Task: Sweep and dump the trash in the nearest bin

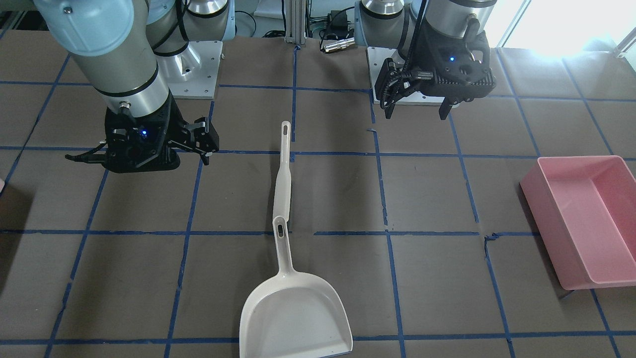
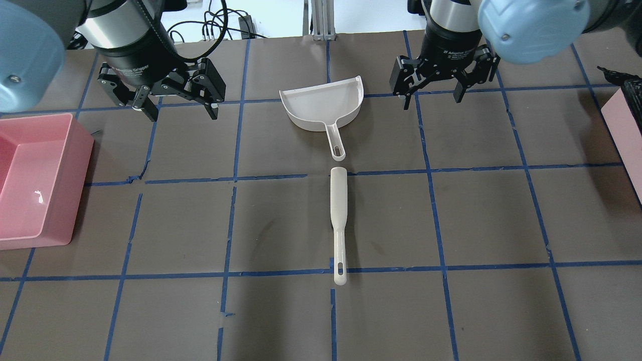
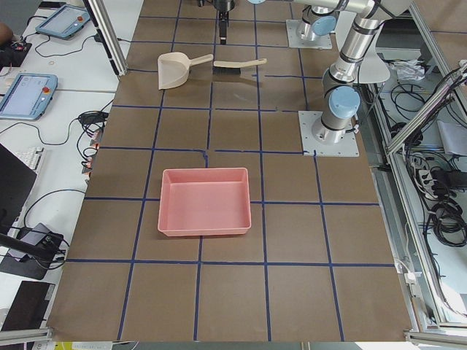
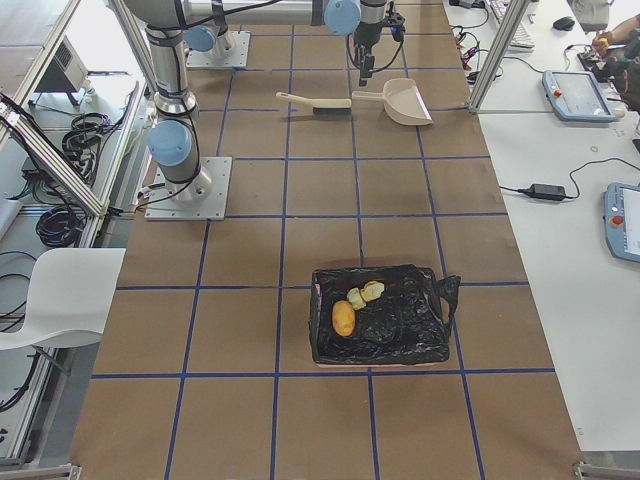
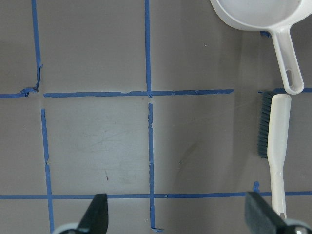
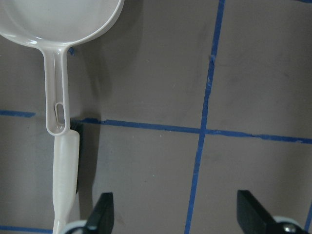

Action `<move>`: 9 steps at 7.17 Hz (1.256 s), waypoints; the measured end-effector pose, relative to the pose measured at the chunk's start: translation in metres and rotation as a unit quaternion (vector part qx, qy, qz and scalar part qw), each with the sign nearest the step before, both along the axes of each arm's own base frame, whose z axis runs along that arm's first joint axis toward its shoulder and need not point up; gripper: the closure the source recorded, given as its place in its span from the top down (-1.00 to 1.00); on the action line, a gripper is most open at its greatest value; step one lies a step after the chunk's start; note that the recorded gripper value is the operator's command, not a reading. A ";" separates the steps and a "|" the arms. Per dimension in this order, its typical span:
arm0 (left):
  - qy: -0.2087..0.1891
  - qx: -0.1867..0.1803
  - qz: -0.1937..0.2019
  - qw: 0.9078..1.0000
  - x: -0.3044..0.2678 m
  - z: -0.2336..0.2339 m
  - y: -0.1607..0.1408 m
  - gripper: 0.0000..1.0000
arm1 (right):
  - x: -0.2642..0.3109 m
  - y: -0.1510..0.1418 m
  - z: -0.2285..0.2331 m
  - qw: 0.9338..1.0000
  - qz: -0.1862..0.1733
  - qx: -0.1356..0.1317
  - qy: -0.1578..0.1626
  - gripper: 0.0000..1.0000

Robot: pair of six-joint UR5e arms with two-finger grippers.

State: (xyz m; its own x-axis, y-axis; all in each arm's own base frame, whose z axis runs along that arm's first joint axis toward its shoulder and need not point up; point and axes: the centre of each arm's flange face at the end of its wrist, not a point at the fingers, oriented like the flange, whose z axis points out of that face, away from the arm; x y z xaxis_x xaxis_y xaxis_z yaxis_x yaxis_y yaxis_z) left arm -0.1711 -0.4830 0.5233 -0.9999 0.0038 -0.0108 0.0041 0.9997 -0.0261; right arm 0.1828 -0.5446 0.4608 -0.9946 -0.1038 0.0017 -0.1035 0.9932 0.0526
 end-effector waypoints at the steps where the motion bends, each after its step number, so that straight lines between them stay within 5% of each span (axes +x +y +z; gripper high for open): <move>1: 0.000 0.000 0.000 1.000 0.000 0.000 0.000 1.00 | -0.010 0.003 0.004 1.000 0.001 0.005 -0.001 0.99; 9: 0.000 0.002 0.000 1.000 0.000 -0.002 0.000 1.00 | -0.027 0.028 0.034 1.000 0.011 -0.004 -0.002 1.00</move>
State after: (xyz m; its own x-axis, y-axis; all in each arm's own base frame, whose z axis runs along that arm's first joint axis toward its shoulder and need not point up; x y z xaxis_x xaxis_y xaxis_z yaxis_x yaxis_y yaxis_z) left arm -0.1711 -0.4828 0.5217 -0.9999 0.0039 -0.0110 0.0041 0.9997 -0.0224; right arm 0.1561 -0.5168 0.4951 -0.9921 -0.1255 -0.0017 -0.1254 0.9911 0.0438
